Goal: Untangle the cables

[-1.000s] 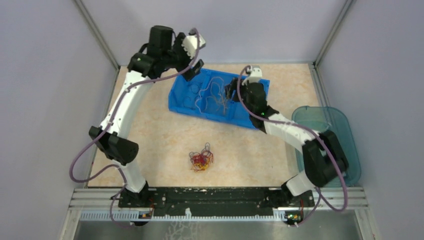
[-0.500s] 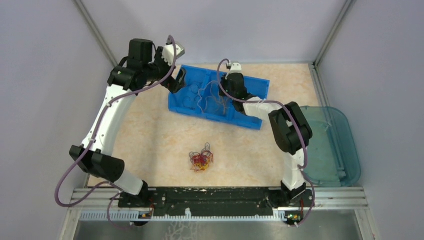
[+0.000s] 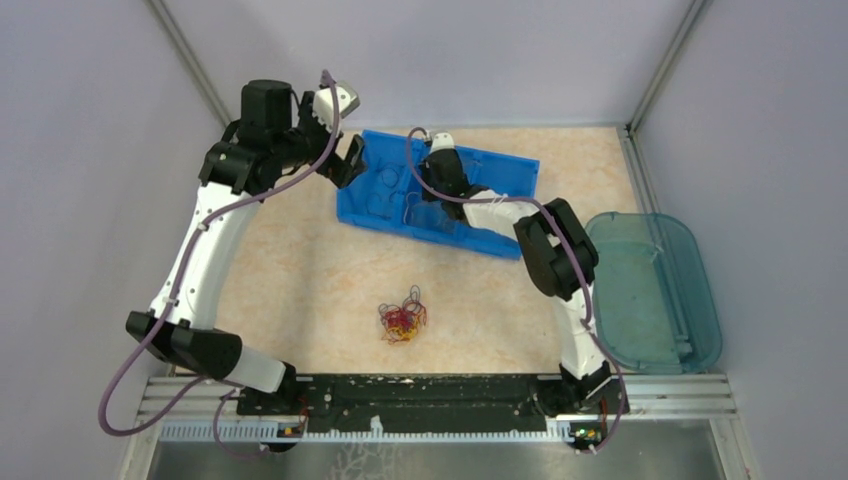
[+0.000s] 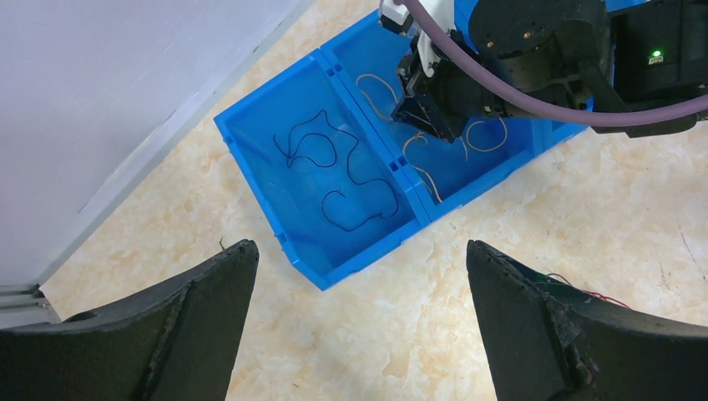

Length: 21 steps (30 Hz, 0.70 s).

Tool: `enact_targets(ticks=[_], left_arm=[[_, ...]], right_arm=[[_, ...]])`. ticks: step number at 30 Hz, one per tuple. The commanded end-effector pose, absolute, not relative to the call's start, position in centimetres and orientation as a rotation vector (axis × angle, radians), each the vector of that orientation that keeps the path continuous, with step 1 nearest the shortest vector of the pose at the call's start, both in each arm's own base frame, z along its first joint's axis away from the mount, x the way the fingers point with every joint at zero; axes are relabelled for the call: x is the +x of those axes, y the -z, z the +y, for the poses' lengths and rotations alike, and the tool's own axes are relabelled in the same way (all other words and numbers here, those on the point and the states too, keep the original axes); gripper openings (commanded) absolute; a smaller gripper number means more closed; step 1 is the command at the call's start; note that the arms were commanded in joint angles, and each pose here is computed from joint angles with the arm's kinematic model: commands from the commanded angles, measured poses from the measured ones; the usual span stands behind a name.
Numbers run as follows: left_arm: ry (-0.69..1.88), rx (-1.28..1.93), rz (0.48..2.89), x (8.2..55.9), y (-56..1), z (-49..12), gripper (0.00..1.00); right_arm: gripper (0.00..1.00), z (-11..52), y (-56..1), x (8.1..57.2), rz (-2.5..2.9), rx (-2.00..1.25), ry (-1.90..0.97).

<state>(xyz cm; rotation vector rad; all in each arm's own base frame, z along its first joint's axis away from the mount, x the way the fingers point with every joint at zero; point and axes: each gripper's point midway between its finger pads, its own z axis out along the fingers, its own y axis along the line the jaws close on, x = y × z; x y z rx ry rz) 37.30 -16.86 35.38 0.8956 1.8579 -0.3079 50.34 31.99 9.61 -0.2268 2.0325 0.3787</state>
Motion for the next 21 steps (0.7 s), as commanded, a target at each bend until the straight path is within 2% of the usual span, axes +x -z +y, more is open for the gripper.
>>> enact_targets(ticks=[1,8,11,14,21], left_arm=[[0.300,0.863,1.817,36.7,-36.9,-16.4,1.00],[0.305,0.858,1.821,36.7,-36.8,-16.2,1.00],[0.321,0.861,1.819,36.3,-36.8,-16.3,1.00],[0.340,0.864,1.811,36.1,-37.0,-16.5,1.00],[0.344,0.870,1.790,36.3,-36.9,-16.7,1.00]], right_arm=[[0.12,32.3,-17.2,51.0,1.890,-0.211,-0.420],[0.37,32.3,-27.1,48.3,1.737,-0.231,-0.560],[0.48,30.7,-28.5,47.6,1.722,-0.196,-0.558],[0.59,27.8,-27.5,48.4,1.766,-0.127,-0.483],[0.60,21.0,-22.2,50.5,1.898,0.025,-0.340]])
